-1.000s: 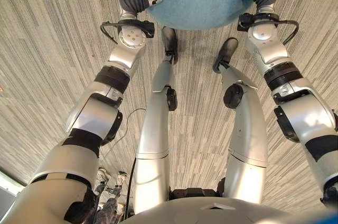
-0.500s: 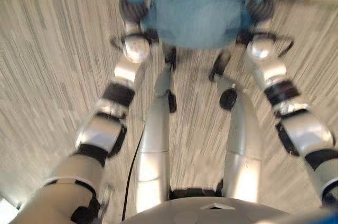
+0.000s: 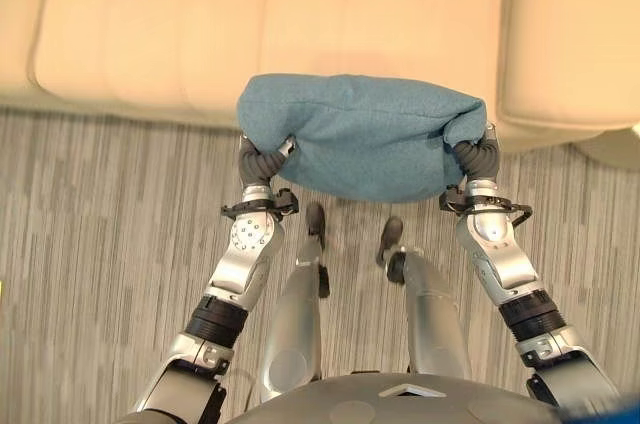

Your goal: Pick up all the scattered cushions and arrange them neatly on the sofa.

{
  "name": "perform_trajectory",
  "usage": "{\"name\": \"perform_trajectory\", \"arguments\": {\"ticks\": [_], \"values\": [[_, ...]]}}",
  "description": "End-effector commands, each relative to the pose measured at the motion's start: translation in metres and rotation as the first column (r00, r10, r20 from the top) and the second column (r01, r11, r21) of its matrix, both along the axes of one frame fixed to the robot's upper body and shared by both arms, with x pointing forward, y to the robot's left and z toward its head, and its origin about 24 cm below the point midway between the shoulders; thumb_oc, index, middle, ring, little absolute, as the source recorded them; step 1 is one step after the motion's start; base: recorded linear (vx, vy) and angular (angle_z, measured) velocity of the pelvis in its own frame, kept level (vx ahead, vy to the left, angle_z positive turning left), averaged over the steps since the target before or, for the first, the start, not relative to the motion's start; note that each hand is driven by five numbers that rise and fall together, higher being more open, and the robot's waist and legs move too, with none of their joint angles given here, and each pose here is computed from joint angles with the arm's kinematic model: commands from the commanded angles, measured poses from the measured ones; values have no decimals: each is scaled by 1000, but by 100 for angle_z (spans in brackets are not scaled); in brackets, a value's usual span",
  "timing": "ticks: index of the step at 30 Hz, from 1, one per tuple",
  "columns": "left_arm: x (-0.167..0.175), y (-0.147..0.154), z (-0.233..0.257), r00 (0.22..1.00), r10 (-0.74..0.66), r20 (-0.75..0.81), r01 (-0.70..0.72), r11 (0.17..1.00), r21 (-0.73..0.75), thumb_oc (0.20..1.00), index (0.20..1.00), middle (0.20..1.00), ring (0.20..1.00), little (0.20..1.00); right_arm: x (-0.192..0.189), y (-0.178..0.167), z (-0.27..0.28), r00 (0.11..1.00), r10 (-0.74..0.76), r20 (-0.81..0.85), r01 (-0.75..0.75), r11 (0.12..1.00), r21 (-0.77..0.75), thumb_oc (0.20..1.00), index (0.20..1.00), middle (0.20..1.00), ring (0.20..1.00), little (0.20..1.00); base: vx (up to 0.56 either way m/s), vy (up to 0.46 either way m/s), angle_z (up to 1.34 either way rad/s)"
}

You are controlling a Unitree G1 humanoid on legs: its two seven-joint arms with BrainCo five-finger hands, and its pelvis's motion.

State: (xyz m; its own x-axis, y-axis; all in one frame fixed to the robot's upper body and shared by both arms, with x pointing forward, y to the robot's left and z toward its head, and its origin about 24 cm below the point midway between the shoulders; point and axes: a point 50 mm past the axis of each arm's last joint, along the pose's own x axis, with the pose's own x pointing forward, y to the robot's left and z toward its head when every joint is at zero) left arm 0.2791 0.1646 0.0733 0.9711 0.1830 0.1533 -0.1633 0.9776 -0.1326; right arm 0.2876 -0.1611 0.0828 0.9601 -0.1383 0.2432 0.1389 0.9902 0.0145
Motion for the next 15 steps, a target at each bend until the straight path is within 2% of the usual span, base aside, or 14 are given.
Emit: {"name": "perform_trajectory", "arguments": {"ticks": [1, 7, 11, 15], "values": [[0, -11, 40, 969, -88, 229, 78, 996, 50, 200, 200, 200, 200, 200, -2, 5, 50, 962, 75, 263, -59, 996, -69, 200, 200, 200, 200, 200, 170, 41, -7], [-19, 8, 27, 981, -45, 189, 33, 997, 65, 200, 200, 200, 200, 200, -16, -8, 41, 972, 62, 228, -38, 993, -110, 200, 200, 200, 200, 200, 168, 96, -9], [-30, 8, 13, 991, -56, 123, 47, 996, 75, 200, 200, 200, 200, 200, -22, -4, 28, 982, 94, 162, -73, 989, -129, 200, 200, 200, 200, 200, 165, 191, -27], [-34, 8, 8, 992, -83, 97, 72, 991, 116, 200, 200, 200, 200, 200, -26, 3, 28, 977, 121, 173, -97, 985, -144, 200, 200, 200, 200, 200, 43, 118, -12]]}}
